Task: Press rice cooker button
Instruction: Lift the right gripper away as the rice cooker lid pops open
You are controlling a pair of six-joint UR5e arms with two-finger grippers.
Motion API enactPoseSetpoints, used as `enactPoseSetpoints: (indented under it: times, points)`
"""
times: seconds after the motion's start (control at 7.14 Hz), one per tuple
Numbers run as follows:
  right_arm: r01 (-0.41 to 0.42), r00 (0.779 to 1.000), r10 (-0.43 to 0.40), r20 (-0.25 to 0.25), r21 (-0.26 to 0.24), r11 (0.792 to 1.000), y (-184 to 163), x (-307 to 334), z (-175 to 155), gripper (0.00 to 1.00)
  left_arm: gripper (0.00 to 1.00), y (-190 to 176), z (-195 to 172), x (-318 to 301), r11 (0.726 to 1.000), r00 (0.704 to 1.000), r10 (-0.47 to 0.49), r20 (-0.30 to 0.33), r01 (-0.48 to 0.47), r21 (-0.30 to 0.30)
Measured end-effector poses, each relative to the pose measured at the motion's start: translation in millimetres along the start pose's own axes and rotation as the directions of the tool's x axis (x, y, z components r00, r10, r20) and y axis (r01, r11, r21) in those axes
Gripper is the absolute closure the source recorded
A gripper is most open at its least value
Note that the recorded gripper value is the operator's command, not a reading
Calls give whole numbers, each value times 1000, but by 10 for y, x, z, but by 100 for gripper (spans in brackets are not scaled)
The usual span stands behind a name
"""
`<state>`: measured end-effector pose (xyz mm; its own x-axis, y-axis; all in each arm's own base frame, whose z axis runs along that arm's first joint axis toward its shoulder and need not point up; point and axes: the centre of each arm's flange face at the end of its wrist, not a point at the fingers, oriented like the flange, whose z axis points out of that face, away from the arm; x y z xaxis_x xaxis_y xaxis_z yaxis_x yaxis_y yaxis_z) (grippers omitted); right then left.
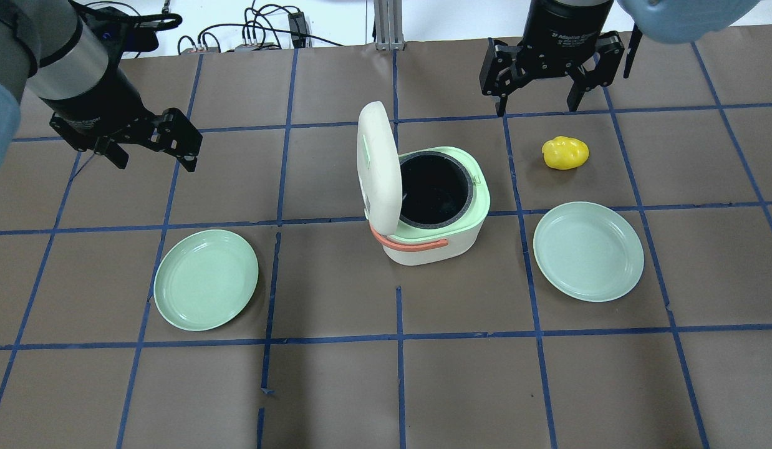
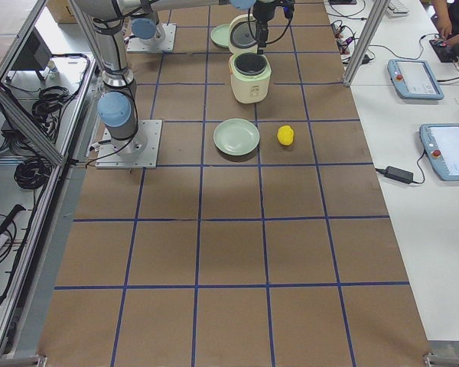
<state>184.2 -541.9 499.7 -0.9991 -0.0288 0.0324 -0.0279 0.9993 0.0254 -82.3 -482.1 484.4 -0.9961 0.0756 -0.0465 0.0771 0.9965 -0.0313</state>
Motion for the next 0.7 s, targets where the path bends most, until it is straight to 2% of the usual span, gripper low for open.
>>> enactPoseSetpoints:
  times: [0.14, 0.7]
  points:
    - [17, 1000, -17, -10, 0, 1000, 1, 8, 2, 0, 0, 0, 0, 0, 1000, 1000, 0, 0, 0, 0]
    - [37, 999, -37, 2, -3, 999, 9, -41, 18, 0, 0, 0, 0, 0, 1000, 1000, 0, 0, 0, 0]
